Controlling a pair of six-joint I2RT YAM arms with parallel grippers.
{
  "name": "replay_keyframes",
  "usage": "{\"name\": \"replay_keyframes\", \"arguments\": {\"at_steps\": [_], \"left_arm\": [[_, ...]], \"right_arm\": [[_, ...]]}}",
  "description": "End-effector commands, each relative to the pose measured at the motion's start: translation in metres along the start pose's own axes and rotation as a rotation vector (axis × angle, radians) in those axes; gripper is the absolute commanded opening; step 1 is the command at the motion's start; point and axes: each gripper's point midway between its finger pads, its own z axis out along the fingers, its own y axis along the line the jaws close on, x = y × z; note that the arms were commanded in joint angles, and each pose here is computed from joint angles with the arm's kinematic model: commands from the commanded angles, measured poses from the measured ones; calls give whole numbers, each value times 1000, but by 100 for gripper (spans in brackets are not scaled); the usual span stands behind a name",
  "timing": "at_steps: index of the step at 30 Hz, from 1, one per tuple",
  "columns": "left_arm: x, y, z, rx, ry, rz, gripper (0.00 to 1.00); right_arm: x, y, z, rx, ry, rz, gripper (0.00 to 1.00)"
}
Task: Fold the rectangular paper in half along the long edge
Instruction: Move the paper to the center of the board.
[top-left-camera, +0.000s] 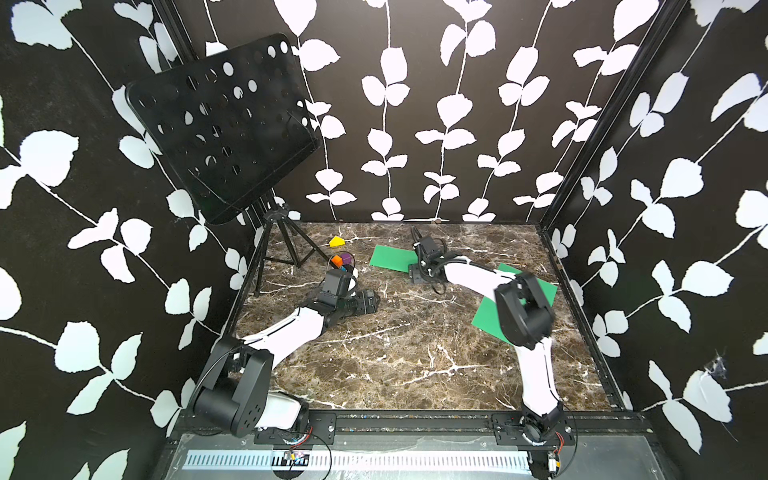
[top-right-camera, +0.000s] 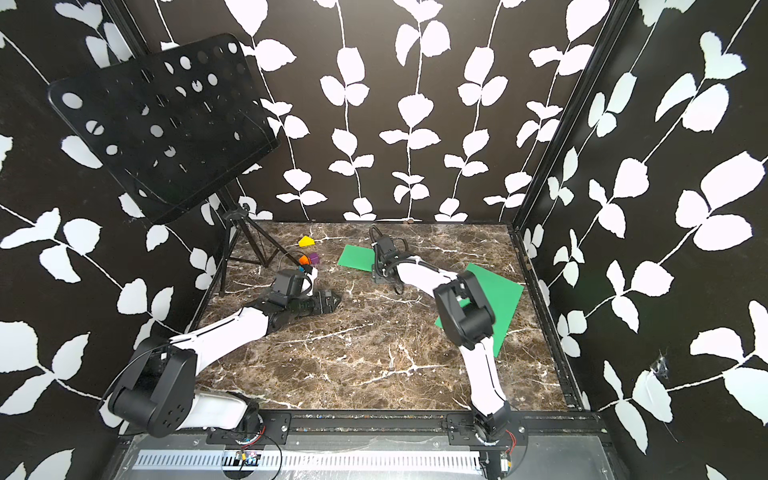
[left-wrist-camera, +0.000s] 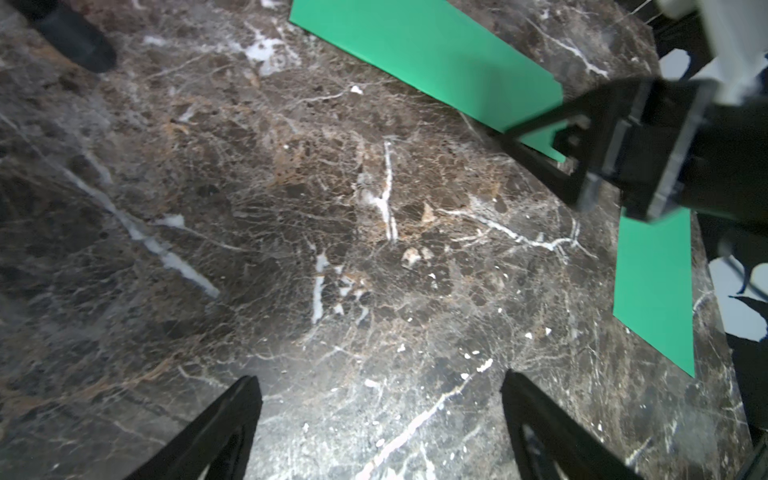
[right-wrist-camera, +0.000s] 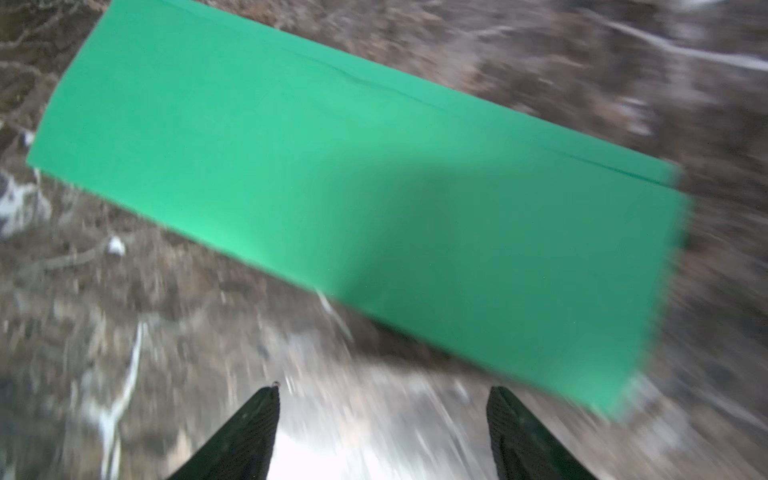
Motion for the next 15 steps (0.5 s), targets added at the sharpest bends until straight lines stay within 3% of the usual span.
{"name": "replay_keyframes", "arguments": {"at_steps": [1,8,15], "left_arm": [[2,-1,-7,-12,-15,35,92],[2,-9,-5,-11,-17,86,98],[4,-11,-3,-10,-12,87,99]], "right_arm": [[-8,-47,-38,116,-93,48,78],[61,-157,-32,286,56,214,85],[88,-172,-13,221,146,307,85]]}}
